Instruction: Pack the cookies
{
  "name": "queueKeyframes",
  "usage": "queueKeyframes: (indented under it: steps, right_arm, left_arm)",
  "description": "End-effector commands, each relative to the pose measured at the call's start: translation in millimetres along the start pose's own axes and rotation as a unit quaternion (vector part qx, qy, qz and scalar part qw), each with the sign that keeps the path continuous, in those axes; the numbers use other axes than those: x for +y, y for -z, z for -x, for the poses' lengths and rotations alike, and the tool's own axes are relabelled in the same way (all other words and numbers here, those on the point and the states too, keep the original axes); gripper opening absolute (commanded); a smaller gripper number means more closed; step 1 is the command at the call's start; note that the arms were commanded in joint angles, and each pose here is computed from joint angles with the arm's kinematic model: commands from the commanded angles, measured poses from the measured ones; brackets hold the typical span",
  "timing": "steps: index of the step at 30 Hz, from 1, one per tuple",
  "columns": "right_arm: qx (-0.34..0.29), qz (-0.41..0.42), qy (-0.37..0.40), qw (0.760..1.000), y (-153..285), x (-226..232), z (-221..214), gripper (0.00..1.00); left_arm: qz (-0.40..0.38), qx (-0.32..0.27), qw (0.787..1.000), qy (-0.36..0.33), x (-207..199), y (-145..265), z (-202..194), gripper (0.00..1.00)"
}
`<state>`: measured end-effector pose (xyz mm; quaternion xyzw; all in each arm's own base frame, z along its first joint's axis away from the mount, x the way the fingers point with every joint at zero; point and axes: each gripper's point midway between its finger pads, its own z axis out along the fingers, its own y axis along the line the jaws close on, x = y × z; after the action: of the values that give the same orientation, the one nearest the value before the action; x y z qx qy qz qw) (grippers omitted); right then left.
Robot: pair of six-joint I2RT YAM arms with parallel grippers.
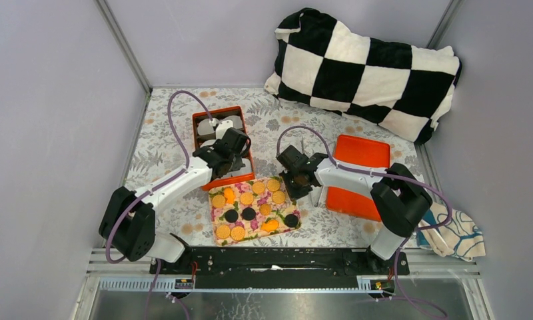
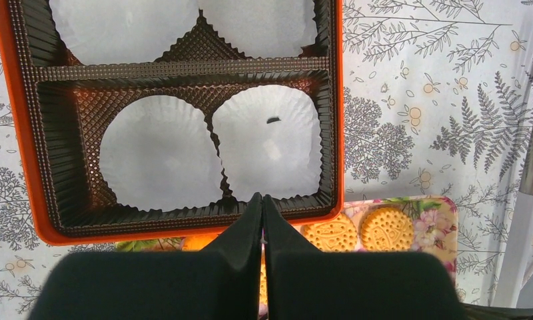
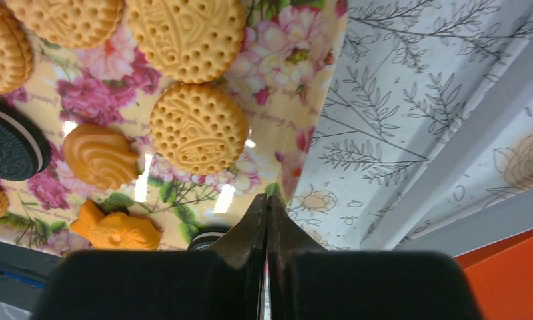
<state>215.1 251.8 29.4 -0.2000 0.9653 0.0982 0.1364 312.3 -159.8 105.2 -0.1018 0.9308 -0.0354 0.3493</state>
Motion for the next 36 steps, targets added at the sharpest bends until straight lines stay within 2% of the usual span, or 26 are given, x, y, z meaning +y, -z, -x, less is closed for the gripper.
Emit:
queueKeyframes:
  steps: [1, 8, 13, 25, 36]
  right_arm:
    - [-0.003, 0.026, -0.006, 1.000, 4, 18, 1, 0.00]
    - [0.051, -0.018, -0.017, 0.998, -19, 7, -14, 0.00]
    - [0.060, -0.098, -0.037, 0.993, -36, -17, -8, 0.00]
    - [0.031, -0.134, -0.118, 0.984, -54, -83, 60, 0.00]
    - [0.008, -0.140, -0.125, 0.982, -84, -98, 125, 0.00]
  left_arm:
    - [0.013, -0.006, 1.000, -0.004, 2, 0, 3, 0.00]
    - [0.013, -0.003, 1.000, -0.002, 1, -2, 2, 0.00]
    - [0.004, -0.005, 1.000, 0.000, -1, 5, 5, 0.00]
    - [-0.014, -0.009, 1.000, 0.008, -5, 17, 10, 0.00]
    - [-0.009, 0.003, 1.000, 0.004, -6, 8, 3, 0.00]
